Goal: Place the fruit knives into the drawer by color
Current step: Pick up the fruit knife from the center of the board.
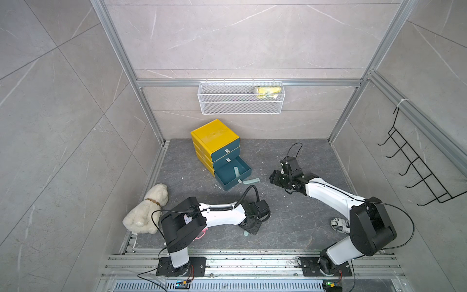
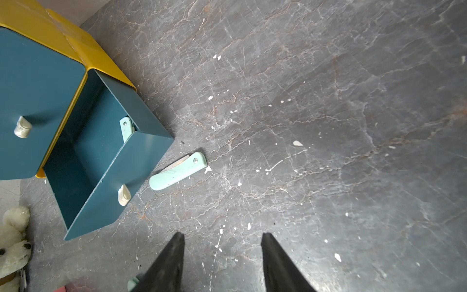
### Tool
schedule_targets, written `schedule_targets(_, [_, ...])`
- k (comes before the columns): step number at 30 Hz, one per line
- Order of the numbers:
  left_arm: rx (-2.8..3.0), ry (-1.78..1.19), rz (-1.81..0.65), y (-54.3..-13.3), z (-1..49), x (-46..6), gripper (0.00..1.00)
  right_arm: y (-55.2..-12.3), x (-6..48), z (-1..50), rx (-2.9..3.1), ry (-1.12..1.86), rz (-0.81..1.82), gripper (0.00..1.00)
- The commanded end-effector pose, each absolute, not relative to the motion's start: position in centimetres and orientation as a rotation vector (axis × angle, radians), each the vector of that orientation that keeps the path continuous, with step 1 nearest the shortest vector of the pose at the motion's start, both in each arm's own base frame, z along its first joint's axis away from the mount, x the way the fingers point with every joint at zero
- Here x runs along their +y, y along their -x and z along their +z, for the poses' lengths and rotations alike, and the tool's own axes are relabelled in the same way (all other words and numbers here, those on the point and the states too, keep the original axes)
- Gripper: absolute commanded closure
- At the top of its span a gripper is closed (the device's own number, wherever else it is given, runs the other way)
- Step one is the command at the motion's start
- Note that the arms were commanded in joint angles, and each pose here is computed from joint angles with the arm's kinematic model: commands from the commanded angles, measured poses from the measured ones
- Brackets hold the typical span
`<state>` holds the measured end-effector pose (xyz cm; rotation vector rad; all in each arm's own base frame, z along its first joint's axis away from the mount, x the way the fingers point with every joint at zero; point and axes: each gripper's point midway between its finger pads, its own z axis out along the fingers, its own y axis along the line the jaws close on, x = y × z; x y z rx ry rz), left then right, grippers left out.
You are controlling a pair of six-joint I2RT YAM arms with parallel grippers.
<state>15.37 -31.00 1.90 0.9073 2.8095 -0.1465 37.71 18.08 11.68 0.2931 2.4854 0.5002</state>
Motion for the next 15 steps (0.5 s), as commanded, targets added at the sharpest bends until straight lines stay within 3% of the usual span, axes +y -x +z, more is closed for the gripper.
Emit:
schedule_targets(1, [2.813,-0.916,-0.070,-15.5,1.9,-30.1,0.83,-37.5,18.0,11.8,2.477,-0.297,0.519,0.48])
schedule_targets(15, [2.667,-0.820,-0.033,-18.3,7.3,-29.7,0.86,-37.5,18.0,11.8,2.475,-0.313,0.536,0.48])
